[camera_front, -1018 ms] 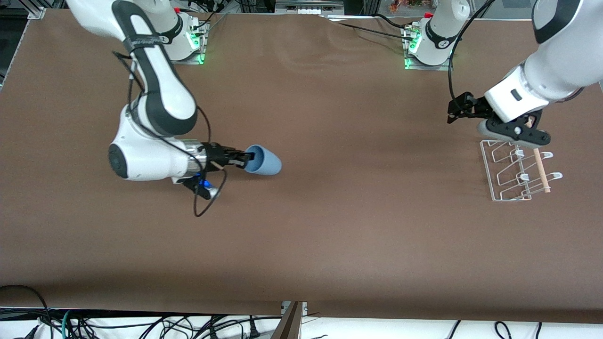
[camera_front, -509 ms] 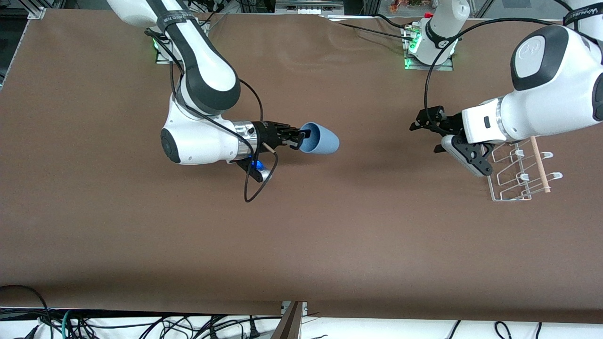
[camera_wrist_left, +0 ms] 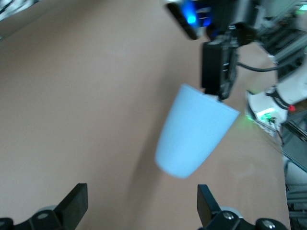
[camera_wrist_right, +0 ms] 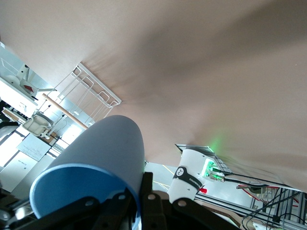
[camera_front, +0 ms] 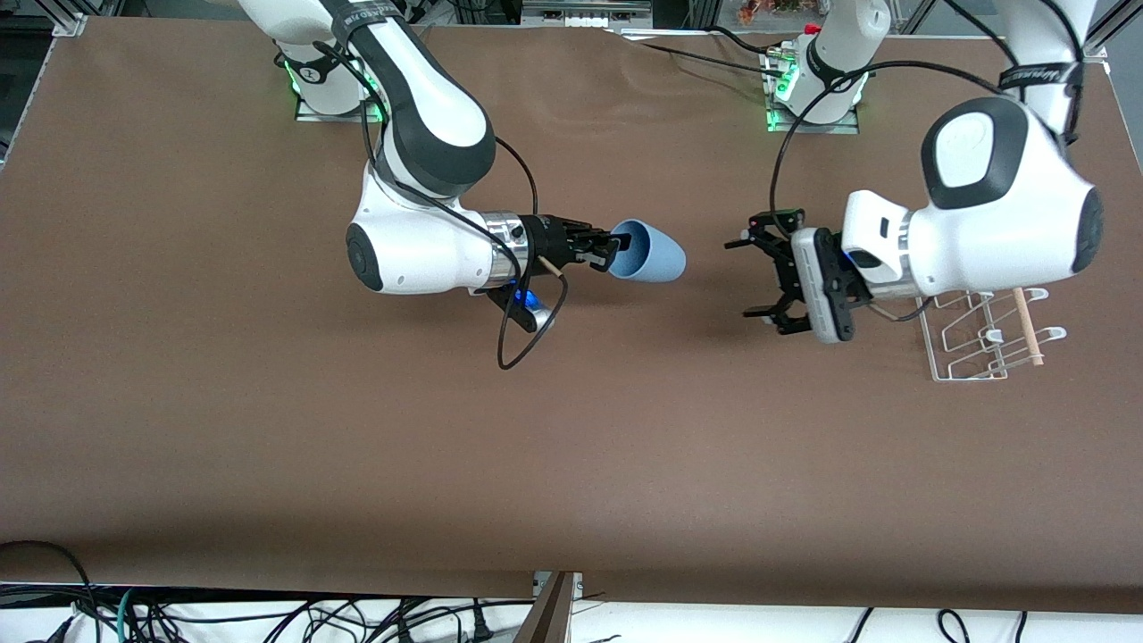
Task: Transfer cup to left arm and place on rack
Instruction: 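Close the left gripper around the cup's base beside the right gripper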
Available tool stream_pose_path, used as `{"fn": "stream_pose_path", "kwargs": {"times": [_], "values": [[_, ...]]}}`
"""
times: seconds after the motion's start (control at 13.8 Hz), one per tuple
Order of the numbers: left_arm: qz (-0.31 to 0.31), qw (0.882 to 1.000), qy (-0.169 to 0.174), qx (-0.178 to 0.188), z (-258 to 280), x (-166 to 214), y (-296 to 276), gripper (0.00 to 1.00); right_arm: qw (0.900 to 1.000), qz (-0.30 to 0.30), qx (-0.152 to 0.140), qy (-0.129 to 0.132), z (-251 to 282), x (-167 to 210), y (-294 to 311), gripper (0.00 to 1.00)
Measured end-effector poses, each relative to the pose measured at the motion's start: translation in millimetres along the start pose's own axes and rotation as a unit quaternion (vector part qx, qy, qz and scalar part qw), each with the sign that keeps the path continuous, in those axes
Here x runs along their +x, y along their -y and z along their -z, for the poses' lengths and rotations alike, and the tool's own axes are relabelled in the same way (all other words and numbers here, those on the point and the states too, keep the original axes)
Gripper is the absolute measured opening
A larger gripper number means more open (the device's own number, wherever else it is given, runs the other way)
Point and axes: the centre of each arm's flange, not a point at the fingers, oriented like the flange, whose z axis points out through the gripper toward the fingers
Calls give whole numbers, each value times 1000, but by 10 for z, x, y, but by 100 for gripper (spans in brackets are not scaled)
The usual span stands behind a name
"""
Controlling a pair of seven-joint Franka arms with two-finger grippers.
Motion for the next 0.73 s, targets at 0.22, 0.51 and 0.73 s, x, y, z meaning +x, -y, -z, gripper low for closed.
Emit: {"fn": "stream_pose_path", "kwargs": {"times": [0.22,0.51,0.73], "values": [[-66,997,-10,-30,-280,-20,29,100,1000,-2,3,-2,22,17,17,5],[-118,991,-47,-36,-461,28,19,100,1000,-4,3,-2,-4,67,22,5],[-128,990,-49,-43,-809,81,-111,100,1000,-4,4,-3,4,58,39,5]]}}
